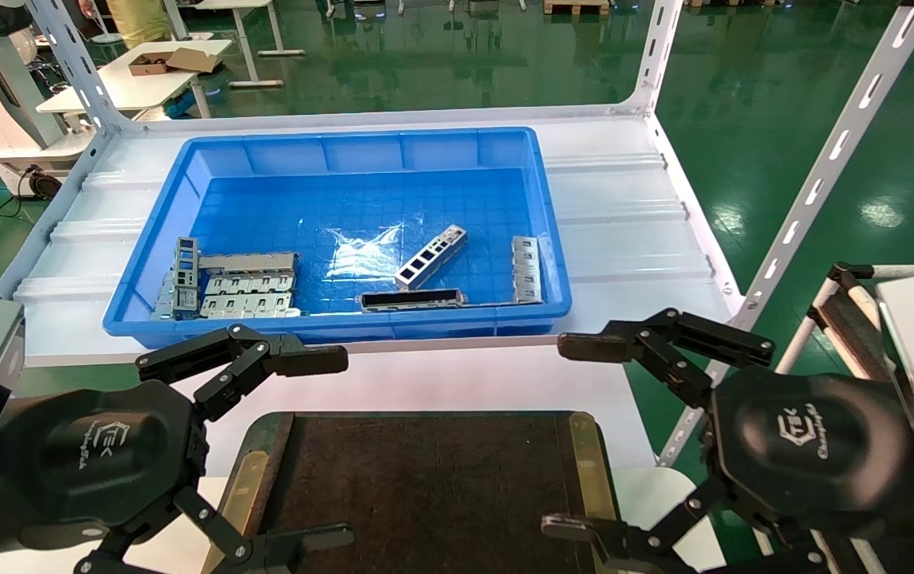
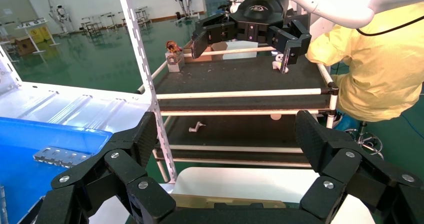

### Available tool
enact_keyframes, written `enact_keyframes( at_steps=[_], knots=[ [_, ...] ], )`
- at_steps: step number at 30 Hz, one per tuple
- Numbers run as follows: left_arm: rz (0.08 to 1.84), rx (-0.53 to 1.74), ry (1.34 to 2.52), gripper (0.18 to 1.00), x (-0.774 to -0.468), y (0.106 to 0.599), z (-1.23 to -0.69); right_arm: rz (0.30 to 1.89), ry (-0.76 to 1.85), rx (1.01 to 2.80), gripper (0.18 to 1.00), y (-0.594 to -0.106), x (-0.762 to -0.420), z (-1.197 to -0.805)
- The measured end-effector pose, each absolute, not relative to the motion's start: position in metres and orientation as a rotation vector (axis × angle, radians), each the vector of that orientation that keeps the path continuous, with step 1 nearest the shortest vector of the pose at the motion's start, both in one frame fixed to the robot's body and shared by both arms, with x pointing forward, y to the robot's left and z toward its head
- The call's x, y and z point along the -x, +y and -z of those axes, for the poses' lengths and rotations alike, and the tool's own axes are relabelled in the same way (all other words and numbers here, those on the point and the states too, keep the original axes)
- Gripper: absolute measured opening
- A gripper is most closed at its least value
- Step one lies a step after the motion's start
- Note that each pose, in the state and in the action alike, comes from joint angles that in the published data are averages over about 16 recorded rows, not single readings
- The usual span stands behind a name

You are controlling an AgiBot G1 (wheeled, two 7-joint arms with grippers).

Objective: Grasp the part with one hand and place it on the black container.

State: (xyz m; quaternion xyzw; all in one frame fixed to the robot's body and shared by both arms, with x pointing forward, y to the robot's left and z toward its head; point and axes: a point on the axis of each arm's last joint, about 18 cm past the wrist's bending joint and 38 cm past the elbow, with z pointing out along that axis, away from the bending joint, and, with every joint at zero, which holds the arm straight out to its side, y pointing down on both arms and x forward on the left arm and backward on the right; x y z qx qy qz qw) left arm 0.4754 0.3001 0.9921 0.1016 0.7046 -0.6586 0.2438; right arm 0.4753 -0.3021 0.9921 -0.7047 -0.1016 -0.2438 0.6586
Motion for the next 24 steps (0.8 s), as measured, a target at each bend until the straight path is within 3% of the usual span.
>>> enact_keyframes(
  at_steps=[24],
  knots=[
    [1.799,-0.277,1.925,1.0,-0.4754,0.3001,-0.9921,0.552,-0.23,1.595,1.001,-0.3021,-0.4753,-0.9921]
  ],
)
